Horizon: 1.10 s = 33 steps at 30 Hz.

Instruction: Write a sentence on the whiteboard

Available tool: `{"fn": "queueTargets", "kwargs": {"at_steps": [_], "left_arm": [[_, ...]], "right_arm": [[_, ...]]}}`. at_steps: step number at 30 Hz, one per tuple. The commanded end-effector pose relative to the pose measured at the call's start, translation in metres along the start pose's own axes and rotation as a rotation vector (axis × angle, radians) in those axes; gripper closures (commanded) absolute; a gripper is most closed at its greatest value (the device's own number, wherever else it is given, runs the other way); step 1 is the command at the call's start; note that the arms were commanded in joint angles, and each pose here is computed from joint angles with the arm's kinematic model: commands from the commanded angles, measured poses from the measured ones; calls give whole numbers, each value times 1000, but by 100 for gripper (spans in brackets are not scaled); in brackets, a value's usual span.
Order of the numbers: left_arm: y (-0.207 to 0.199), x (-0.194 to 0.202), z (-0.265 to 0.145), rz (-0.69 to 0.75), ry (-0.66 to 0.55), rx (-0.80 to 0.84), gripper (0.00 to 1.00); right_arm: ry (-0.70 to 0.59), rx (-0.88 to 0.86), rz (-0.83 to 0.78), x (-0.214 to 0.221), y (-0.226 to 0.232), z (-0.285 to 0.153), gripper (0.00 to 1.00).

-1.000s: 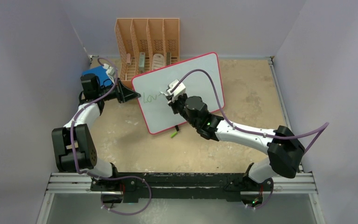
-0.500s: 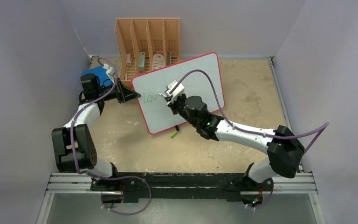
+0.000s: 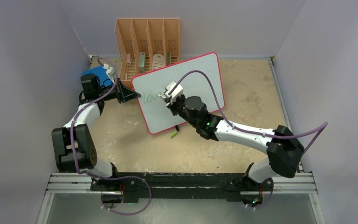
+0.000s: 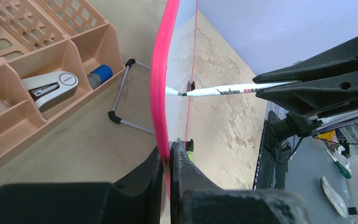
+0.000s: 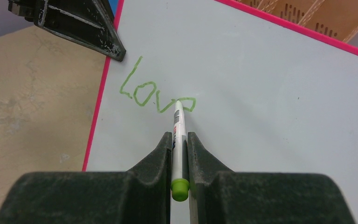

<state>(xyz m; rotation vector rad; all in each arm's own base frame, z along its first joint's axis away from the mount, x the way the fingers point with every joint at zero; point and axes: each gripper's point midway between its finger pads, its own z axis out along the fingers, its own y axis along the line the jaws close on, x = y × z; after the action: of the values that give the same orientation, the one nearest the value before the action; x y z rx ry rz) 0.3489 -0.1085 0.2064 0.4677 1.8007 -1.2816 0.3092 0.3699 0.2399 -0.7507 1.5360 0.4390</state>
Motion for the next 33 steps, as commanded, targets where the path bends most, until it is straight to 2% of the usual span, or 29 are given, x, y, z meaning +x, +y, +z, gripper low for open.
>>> {"fn": "queueTargets", "kwargs": {"at_steps": [1, 33], "left_arm": [[-10, -14, 3, 106, -8, 16, 100], [-10, -13, 3, 106, -6, 17, 100]], "right_arm": [[-29, 6, -8, -15, -2, 0, 100], [33, 38, -5, 7, -9, -15, 100]]}}
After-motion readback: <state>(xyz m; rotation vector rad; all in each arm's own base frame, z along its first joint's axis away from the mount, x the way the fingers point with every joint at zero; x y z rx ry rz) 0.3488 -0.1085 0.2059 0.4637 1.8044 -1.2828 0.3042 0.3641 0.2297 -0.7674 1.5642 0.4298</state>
